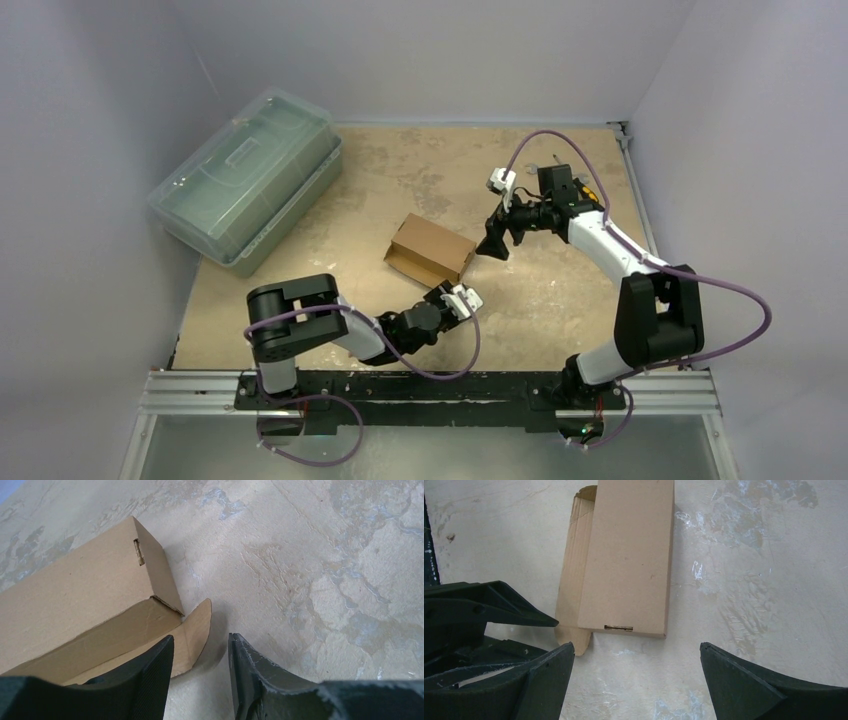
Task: Fold the paper box
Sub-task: Close the paper box at the center of the board.
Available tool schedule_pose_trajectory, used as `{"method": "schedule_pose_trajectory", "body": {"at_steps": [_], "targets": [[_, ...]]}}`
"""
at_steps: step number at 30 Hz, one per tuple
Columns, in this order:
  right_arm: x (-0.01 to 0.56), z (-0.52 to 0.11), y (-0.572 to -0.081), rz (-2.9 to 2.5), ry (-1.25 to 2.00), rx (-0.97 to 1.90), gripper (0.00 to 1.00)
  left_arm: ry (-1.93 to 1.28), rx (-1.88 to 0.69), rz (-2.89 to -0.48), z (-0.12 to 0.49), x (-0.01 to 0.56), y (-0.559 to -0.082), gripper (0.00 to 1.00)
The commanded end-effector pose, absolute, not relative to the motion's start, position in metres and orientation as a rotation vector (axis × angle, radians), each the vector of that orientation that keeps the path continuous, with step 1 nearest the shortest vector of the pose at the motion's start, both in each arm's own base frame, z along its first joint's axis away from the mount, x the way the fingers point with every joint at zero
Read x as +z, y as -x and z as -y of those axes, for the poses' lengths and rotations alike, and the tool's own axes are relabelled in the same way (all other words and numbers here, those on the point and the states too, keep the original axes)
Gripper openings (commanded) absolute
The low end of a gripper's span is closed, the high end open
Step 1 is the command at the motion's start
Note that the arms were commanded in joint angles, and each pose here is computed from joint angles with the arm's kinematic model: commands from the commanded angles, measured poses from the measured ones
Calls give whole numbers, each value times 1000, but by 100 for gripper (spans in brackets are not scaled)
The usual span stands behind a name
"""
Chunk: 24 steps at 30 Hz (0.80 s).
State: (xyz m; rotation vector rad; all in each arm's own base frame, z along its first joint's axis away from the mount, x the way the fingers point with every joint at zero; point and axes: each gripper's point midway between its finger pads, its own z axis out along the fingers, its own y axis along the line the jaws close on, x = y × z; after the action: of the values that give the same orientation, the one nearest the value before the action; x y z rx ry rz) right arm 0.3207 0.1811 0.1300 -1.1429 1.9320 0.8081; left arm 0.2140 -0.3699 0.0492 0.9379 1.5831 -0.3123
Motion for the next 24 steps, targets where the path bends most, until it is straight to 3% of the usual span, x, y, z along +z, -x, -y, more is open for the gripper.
{"method": "schedule_pose_trajectory", "body": {"at_steps": [1,9,24], "targets": [[144,-181,-333,-1898,1132,784,99,-911,-298,-1537,381,61,-221,42],[142,-181,-333,-1904,1131,790,99,-918,-261,-1539,382,55,-225,31],[141,-181,-333,-1913,1126,799,99,-908,-229,-1547,381,50,-229,23]]}}
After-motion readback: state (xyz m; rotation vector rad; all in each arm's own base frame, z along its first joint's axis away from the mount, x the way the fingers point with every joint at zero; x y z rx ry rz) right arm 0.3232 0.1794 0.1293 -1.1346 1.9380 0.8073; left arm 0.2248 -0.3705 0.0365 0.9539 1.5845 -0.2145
